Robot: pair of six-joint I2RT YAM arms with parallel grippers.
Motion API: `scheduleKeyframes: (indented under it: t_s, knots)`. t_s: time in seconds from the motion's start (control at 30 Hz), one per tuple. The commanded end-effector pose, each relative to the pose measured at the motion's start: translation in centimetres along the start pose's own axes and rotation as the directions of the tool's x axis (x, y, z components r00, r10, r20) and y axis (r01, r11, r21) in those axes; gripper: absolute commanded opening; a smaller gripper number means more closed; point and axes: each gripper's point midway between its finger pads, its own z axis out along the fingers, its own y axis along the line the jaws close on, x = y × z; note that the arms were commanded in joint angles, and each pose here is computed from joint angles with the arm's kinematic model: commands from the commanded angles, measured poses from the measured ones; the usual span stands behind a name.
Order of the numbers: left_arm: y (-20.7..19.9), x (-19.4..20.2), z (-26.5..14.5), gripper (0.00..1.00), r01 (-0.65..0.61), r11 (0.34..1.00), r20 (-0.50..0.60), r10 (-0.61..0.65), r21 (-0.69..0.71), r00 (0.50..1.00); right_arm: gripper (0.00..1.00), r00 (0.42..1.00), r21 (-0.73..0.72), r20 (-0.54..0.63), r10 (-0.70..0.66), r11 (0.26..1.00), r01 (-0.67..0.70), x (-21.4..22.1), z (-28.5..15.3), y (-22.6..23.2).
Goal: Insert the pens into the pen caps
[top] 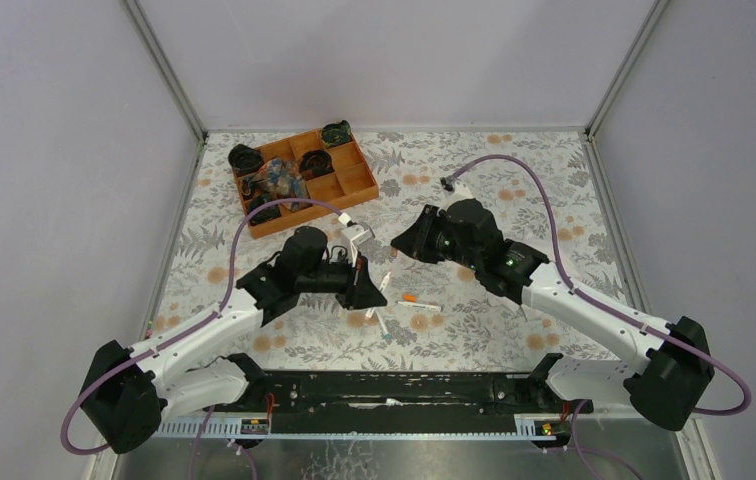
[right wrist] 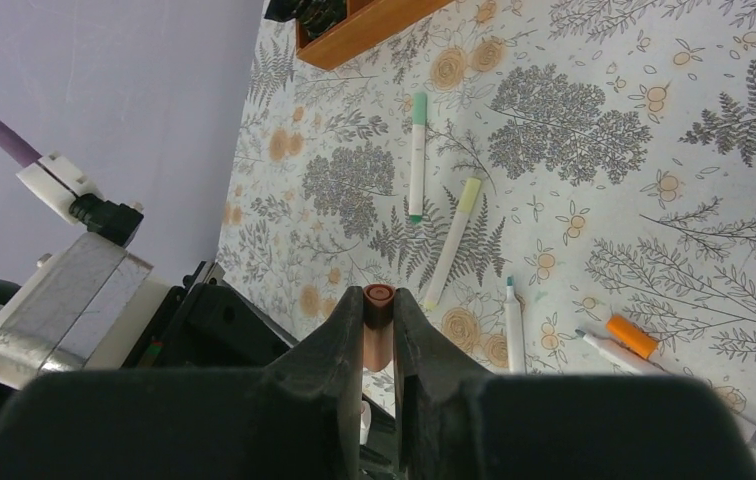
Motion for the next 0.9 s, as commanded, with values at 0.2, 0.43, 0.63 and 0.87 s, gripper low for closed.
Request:
scheduleKeyframes:
  t_s: [0.2,0.43,0.63,0.87]
  knots:
    - [-0.4,-1.9,-0.5,0.00,-0.054,0.998,0.049,0.055,-0.027,0.997,0.00,1.000,-0.093,0.019,-0.010,0.996,0.011,-0.8,-0.5,3.1]
    - [-0.1,-1.9,-0.5,0.00,-0.049,0.998,0.050,0.051,-0.040,0.997,0.00,1.000,-0.106,0.006,-0.016,0.994,0.016,-0.2,-0.5,3.5]
    - [0.1,-2.1,-0.6,0.00,-0.050,0.997,0.057,0.053,-0.059,0.997,0.00,1.000,-0.112,-0.002,-0.022,0.993,0.021,0.1,-0.5,3.7]
    - [0.3,-2.4,-0.8,0.00,-0.051,0.996,0.070,0.057,-0.077,0.996,0.00,1.000,-0.116,-0.012,-0.026,0.993,0.024,0.6,-0.6,3.8]
